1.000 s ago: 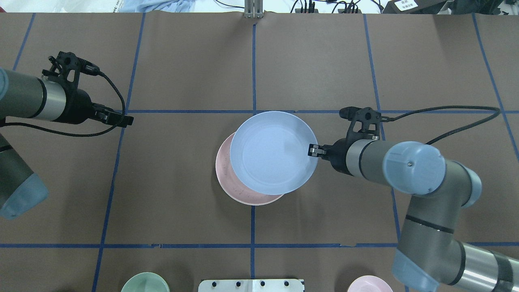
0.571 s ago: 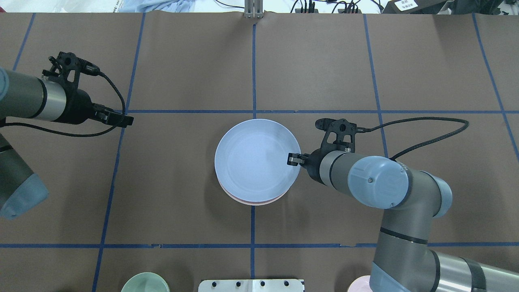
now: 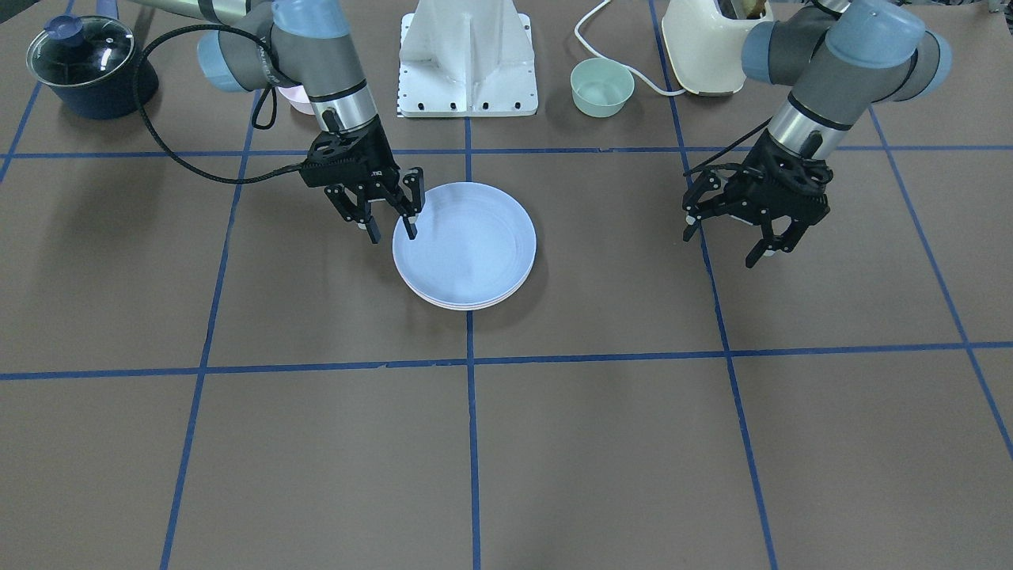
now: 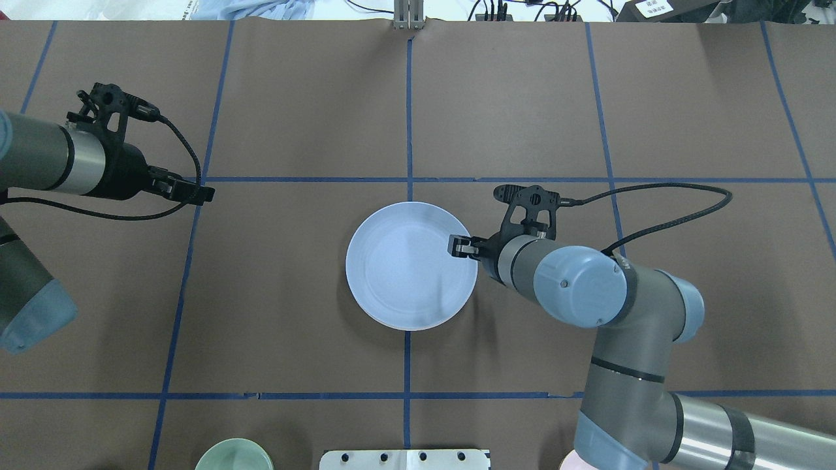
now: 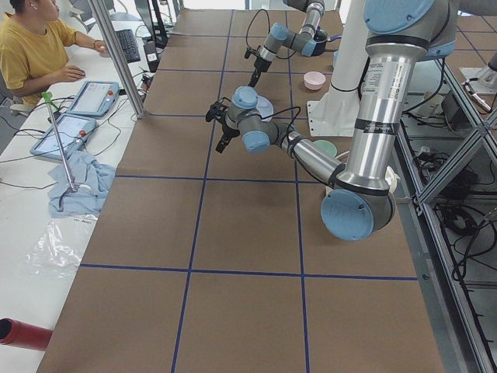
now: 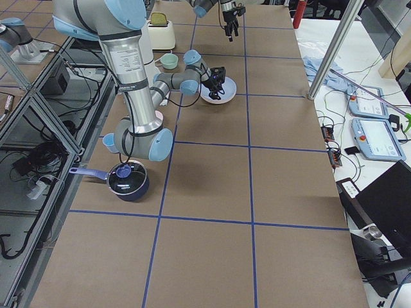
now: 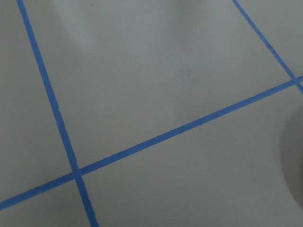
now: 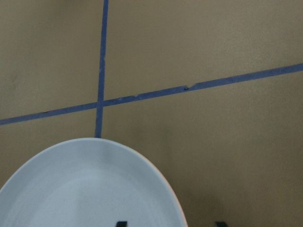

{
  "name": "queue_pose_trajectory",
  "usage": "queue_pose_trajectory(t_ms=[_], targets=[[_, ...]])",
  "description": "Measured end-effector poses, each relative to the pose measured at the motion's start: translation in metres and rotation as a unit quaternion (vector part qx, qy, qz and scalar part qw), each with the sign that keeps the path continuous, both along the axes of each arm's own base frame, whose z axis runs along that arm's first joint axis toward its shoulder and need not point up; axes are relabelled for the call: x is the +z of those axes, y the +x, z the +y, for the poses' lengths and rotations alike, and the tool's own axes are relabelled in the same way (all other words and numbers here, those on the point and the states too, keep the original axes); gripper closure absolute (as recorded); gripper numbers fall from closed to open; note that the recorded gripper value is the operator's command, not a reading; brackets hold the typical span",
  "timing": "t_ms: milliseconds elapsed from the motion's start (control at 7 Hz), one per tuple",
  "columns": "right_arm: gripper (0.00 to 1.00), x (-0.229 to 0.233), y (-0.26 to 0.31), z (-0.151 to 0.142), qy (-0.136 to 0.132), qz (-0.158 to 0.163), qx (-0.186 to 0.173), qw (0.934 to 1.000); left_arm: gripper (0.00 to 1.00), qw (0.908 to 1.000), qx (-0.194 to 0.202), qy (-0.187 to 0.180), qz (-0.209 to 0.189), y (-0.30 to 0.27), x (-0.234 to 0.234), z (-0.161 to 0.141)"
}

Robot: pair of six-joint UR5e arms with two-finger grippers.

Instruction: Stack three plates with pink and blue

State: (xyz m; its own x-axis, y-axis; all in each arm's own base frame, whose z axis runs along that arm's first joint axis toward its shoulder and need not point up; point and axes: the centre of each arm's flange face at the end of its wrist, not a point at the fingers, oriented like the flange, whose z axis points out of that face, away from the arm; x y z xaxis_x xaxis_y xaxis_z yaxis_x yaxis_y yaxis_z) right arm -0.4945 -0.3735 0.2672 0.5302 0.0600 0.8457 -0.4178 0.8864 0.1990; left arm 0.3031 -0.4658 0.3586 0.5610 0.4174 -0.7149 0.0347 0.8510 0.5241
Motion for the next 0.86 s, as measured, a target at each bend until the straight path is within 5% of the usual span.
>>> queue_pose_trajectory(t_ms=[429,857], targets=[[0.0,-0.002,0.112,-0.081,-0.007,0.081,-0.081,0.9934,0.0,0.9998,0.002,0.012,-0.016,-0.012,0.008,-0.004],[0.0,0.067,0.26,-0.137,0.022,0.12,-0.186,0.9751,0.0,0.9917,0.029,0.08,-0.096,-0.127,0.066,-0.032]])
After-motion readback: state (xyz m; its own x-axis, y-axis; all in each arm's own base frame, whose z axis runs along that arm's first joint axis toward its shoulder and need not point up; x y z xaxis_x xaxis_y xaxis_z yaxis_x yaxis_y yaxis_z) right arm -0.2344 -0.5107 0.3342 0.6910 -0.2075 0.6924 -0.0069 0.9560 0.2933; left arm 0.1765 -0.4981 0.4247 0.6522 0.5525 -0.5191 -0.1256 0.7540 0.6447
